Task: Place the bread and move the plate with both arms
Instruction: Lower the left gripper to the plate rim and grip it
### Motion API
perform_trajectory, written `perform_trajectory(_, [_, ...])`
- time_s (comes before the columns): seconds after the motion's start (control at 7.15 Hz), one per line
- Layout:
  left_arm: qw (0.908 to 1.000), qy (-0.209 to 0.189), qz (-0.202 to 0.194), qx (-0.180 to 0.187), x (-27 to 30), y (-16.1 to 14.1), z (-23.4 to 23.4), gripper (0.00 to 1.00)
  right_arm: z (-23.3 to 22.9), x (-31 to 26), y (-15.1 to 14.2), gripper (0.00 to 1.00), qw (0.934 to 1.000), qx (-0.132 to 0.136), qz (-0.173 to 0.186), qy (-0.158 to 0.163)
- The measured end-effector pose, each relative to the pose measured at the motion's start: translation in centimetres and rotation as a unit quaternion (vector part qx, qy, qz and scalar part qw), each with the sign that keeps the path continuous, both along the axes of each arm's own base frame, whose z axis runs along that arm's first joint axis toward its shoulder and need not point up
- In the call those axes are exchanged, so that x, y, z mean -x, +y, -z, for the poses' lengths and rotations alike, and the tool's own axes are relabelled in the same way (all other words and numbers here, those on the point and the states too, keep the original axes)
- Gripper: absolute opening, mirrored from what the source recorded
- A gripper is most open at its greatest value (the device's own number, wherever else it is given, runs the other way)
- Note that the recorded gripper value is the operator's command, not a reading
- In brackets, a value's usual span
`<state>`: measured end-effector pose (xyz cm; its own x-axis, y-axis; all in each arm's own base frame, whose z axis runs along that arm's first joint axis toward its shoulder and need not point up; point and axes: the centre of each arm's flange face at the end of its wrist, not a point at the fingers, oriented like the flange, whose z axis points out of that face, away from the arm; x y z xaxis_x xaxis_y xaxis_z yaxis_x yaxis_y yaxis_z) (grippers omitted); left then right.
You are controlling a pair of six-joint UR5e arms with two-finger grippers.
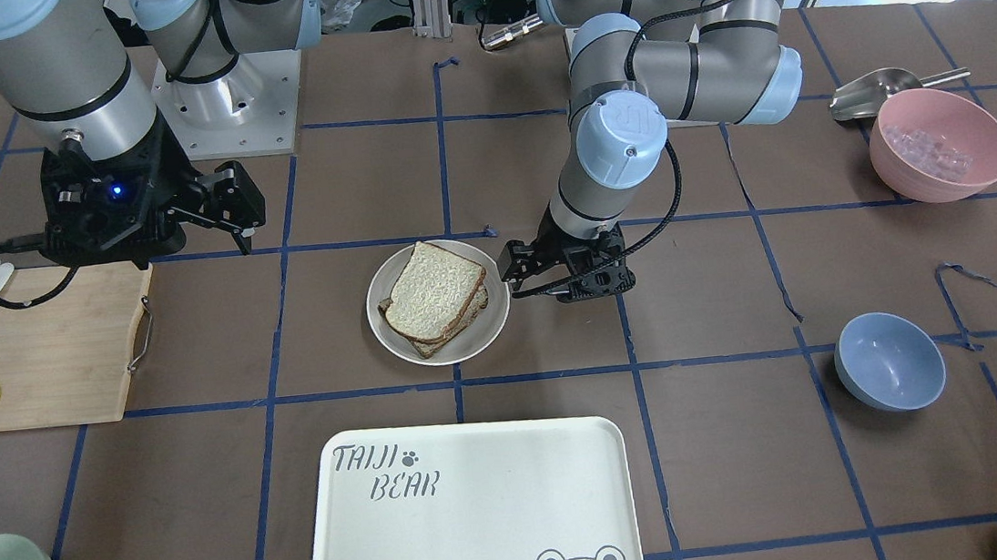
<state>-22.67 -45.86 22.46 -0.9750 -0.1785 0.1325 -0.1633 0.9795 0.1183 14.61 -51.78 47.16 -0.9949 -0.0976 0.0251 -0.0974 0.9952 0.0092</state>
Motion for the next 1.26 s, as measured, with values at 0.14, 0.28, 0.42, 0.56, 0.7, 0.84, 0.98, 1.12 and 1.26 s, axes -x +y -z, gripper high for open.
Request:
perform_trajectory(0.14, [0.9999,0.013,-0.007,-0.006,0.5,0.8,1.3,0.98,-1.2,0.4,0.9,1.0,1.0,0.005,-0.002,0.0])
perform_trajectory(0.28, [0.9997,0.016,-0.007,-0.014,1.1,1.4,2.3,0.96,-2.4,0.6,2.2,1.0,1.0,0.005,-0.003,0.004])
perform_trajectory(0.42, [0.9997,0.016,-0.005,-0.02,1.6,1.6,3.1,0.83,-2.8,0.8,3.4,1.0,0.9999,-0.01,-0.001,0.012])
perform_trajectory(0.56, [0.9995,0.016,-0.004,-0.026,1.9,1.7,3.7,0.7,-2.1,1.1,4.4,1.0,0.9988,-0.044,0.007,0.019])
perform_trajectory(0.7, [0.9994,0.017,-0.004,-0.031,2.0,1.8,4.2,0.4,-1.5,1.3,5.2,1.0,0.9969,-0.072,0.02,0.021])
perform_trajectory(0.84, [0.9993,0.017,-0.003,-0.034,2.1,1.8,4.5,0.34,-1.5,1.3,5.2,1.0,0.9964,-0.078,0.028,0.021])
perform_trajectory(0.98, [0.9992,0.018,-0.001,-0.035,2.3,1.9,4.7,0.16,-1.2,1.3,4.9,1.0,0.9962,-0.081,0.024,0.02])
perform_trajectory(1.12, [0.9992,0.018,0.001,-0.035,2.5,2.0,4.7,0.0,-0.9,1.2,4.5,1.0,0.9958,-0.087,0.017,0.02])
perform_trajectory(1.26, [0.9993,0.018,0.003,-0.034,2.6,2.1,4.7,0.0,-1.1,1.1,4.5,1.0,0.9956,-0.09,0.013,0.019])
